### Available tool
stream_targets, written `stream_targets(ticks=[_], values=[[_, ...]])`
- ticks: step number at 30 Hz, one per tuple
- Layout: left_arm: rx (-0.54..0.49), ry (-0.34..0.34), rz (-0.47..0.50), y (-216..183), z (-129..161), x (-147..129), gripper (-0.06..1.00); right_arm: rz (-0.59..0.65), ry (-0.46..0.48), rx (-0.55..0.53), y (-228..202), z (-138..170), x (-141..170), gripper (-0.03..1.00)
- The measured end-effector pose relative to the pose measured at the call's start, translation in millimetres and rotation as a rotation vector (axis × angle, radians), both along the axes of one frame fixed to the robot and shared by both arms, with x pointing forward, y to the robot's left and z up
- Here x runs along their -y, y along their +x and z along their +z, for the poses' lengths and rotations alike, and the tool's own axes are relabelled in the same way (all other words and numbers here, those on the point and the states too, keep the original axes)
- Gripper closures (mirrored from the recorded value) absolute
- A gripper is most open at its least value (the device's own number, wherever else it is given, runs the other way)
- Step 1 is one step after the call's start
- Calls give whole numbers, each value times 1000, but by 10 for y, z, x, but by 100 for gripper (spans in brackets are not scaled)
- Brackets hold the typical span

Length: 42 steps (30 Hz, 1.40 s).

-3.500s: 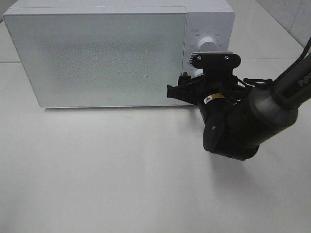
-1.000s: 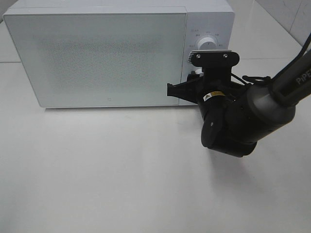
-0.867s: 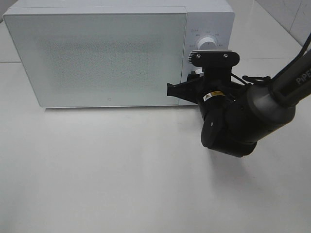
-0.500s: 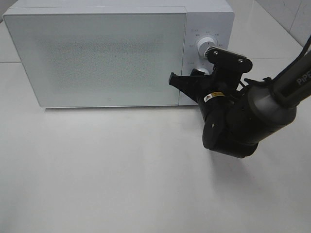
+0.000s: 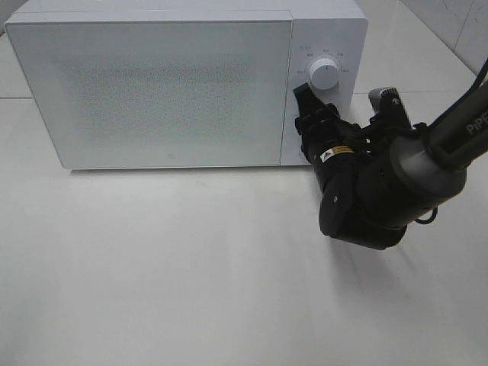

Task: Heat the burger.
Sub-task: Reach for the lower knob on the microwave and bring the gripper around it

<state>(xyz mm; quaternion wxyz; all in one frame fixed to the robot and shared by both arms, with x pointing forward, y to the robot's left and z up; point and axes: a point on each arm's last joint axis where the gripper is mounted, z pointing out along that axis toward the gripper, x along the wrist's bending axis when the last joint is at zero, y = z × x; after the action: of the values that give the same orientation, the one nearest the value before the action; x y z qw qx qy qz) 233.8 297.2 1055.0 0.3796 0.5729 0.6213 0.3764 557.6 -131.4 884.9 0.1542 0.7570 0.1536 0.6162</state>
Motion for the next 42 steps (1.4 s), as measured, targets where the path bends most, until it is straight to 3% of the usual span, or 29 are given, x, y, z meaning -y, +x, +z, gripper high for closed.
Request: stream_targets(ticks=[1,2,3,5,6,7,9,10,12,15,17,18,22,42], values=[[0,0,0,0,0,0,8,0,0,0,0,0,0,53],[0,0,0,0,0,0,8,-16,81,4,0,0,0,53],[0,0,0,0,0,0,8,-16,81,4,0,0,0,53],[0,0,0,0,0,0,8,-40,202,8,-4,-4,3,53],[0,0,0,0,0,0,8,-40,202,8,-4,-4,3,53],[0,0,0,0,0,0,8,-56,284,11,-4,-4,3,53],[0,0,0,0,0,0,8,-63,316,13,-4,-4,3,53],[0,0,0,0,0,0,8,-80,400,16,-6,-6,4,53],[0,0,0,0,0,0,8,-86,433,17,-6,-6,4,53],[0,0,0,0,0,0,8,-119,593,25,-6,-6,5,53],[0,0,0,0,0,0,8,-125,624,26,-6,-6,5,53],[0,0,0,0,0,0,8,-139,692,28,-6,-7,6,53],[0,0,0,0,0,0,8,-166,818,31,-7,-10,6,53],[0,0,0,0,0,0,8,-171,831,31,-7,-11,8,53]])
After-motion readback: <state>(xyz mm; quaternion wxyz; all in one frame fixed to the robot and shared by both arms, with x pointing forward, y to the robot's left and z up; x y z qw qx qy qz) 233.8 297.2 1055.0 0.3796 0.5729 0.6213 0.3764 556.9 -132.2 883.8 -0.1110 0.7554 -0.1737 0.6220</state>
